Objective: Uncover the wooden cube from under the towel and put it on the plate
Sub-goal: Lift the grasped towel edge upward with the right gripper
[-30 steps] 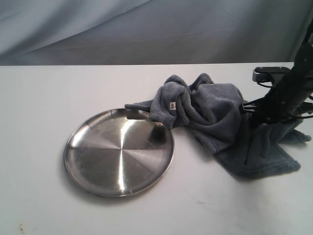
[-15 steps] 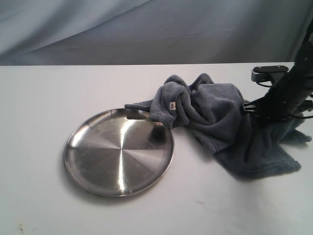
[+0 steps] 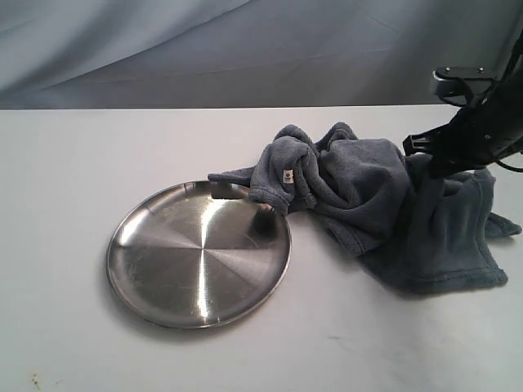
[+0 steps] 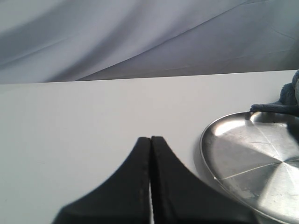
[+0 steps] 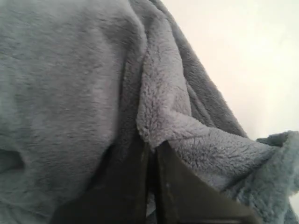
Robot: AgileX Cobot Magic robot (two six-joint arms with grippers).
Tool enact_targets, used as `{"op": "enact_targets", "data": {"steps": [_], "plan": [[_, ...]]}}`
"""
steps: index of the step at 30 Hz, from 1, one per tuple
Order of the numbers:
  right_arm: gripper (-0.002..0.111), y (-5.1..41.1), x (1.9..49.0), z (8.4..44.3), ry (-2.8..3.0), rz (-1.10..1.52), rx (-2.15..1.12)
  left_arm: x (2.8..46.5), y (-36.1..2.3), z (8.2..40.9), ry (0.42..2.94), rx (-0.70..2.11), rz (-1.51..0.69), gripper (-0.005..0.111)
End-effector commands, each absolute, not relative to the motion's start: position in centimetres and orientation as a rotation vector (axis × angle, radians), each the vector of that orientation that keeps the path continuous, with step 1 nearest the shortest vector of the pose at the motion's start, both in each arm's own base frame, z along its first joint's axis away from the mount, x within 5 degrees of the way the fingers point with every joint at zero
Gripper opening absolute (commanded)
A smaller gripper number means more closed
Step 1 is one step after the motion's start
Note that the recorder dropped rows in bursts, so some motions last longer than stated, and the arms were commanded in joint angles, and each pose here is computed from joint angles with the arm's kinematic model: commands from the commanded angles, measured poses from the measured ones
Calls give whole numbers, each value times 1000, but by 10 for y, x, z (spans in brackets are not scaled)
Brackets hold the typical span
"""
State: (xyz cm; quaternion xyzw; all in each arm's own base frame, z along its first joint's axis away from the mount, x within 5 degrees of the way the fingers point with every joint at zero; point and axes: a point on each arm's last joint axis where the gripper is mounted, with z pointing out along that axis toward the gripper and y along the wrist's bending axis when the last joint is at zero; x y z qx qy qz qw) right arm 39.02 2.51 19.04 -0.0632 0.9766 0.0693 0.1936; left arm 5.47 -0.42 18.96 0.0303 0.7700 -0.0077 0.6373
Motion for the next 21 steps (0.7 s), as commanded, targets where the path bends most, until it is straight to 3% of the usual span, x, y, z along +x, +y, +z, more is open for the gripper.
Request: {"op": "enact_targets", "data": {"steps": [1,11,21], "plan": [[0,32,386,218,2651,324,-215,55,-4,189,1747,68,-23,0],[0,44,351,291,2498,411,-289,55,-4,189,1747,68,-23,0],[0,106,315,274,2499,469,-734,55,-4,189,1747,68,-23,0]]}}
